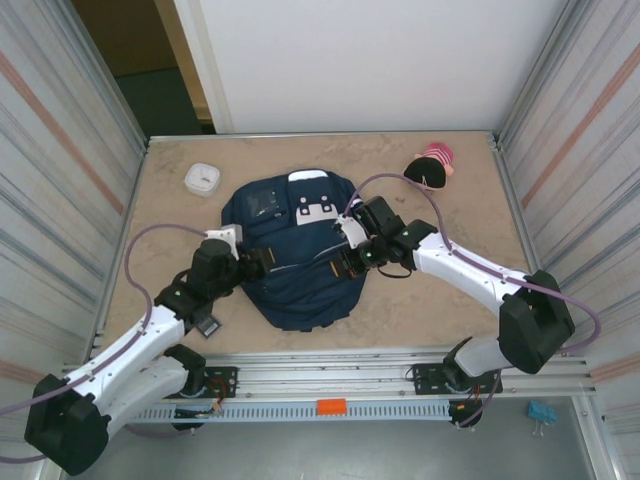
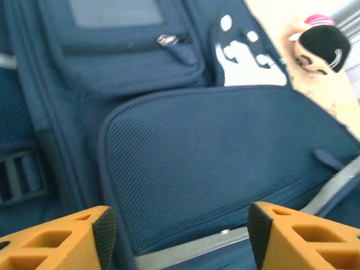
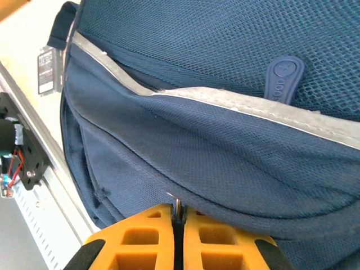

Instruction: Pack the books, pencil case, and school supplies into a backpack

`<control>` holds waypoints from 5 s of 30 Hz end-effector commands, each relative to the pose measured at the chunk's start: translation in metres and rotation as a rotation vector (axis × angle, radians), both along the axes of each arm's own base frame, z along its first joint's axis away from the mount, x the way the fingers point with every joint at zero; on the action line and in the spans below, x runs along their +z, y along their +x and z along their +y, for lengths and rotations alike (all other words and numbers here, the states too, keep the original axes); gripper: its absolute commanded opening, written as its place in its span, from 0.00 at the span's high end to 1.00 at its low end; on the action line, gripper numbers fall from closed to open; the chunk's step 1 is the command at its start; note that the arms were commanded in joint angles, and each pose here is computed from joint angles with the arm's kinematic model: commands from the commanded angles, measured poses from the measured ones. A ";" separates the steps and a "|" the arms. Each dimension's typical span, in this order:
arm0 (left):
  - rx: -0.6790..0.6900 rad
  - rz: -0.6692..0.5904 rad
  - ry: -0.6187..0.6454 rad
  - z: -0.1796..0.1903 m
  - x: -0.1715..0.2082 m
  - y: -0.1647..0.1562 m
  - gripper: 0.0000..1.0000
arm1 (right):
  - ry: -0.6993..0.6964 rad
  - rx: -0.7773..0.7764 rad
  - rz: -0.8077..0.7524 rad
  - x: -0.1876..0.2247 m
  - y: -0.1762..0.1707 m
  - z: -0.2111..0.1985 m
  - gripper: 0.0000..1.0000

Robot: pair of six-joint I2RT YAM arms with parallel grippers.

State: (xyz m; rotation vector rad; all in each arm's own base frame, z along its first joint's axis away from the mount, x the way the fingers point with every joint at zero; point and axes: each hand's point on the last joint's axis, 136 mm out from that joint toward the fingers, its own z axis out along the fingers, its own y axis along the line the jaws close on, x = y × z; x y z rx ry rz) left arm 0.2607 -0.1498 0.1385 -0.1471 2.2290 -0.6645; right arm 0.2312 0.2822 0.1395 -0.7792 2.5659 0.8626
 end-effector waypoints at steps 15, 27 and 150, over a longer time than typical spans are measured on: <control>0.163 0.131 -0.198 -0.002 -0.052 0.012 0.66 | -0.034 0.023 -0.009 0.004 0.002 0.006 1.00; 0.230 -0.001 -0.418 -0.027 -0.001 0.012 1.00 | -0.036 0.031 -0.004 0.003 -0.007 0.021 1.00; -0.158 -0.057 -0.071 -0.038 0.072 -0.029 0.43 | 0.077 0.273 -0.603 0.067 0.037 0.048 1.00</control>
